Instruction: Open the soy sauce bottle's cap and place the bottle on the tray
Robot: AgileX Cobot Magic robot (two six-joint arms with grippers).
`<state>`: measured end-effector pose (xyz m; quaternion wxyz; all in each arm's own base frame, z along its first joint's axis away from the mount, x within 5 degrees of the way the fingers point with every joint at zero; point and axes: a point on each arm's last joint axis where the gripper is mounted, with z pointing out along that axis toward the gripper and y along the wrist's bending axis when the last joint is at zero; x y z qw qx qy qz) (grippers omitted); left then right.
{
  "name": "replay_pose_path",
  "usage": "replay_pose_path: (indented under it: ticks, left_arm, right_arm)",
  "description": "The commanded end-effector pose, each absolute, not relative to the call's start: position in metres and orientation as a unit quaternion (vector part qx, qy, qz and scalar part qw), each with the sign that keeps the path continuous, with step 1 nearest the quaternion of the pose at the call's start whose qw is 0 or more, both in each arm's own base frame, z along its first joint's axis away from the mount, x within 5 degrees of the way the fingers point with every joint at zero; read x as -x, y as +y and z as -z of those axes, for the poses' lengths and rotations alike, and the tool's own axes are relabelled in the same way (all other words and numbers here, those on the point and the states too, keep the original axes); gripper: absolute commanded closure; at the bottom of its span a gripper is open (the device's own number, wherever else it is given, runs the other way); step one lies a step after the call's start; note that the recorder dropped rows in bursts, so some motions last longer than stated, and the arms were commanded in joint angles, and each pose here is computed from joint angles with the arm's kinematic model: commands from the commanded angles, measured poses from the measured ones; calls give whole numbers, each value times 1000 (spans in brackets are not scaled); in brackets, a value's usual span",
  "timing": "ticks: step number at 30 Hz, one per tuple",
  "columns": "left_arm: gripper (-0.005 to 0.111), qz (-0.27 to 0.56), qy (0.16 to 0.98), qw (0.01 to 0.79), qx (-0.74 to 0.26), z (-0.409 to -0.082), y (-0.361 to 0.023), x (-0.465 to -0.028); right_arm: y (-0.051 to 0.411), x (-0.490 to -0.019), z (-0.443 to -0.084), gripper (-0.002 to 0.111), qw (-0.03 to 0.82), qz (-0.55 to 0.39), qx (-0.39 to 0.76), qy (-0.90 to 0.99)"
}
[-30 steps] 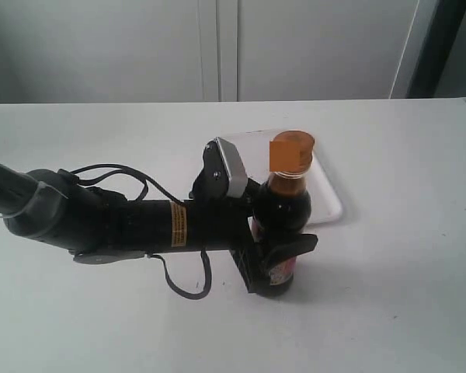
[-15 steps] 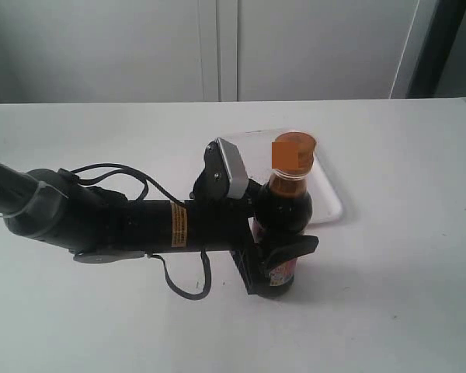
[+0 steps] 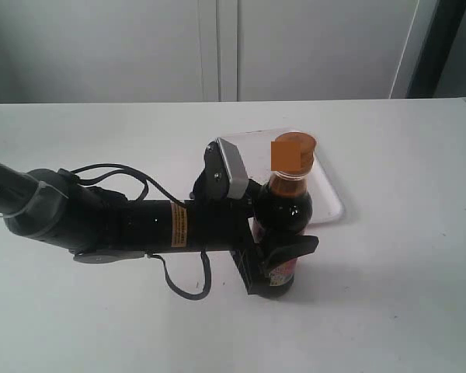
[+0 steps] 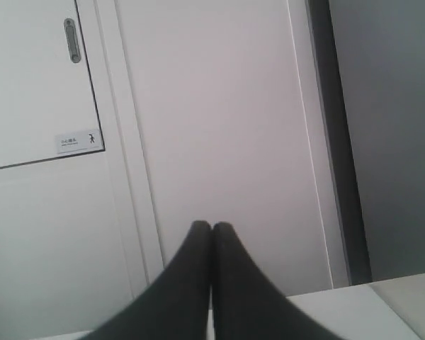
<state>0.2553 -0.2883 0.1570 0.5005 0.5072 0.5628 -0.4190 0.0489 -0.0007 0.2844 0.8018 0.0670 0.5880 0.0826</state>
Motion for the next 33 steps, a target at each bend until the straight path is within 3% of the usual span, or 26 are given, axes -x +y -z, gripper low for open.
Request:
replay_pose_path:
  ticks: [1, 18, 33]
  left_arm:
    - [106, 432, 551, 502, -508, -161, -290, -252]
    - [106, 432, 551, 502, -508, -161, -290, -252]
    - [106, 431, 552, 502, -508, -160, -290, -252]
  right_arm:
    - [-1, -54, -307, 108, 796, -69, -58, 599]
    - [1, -99, -338, 108, 639, 22, 36, 768]
    - [28, -140, -339, 108, 473, -98, 157, 861]
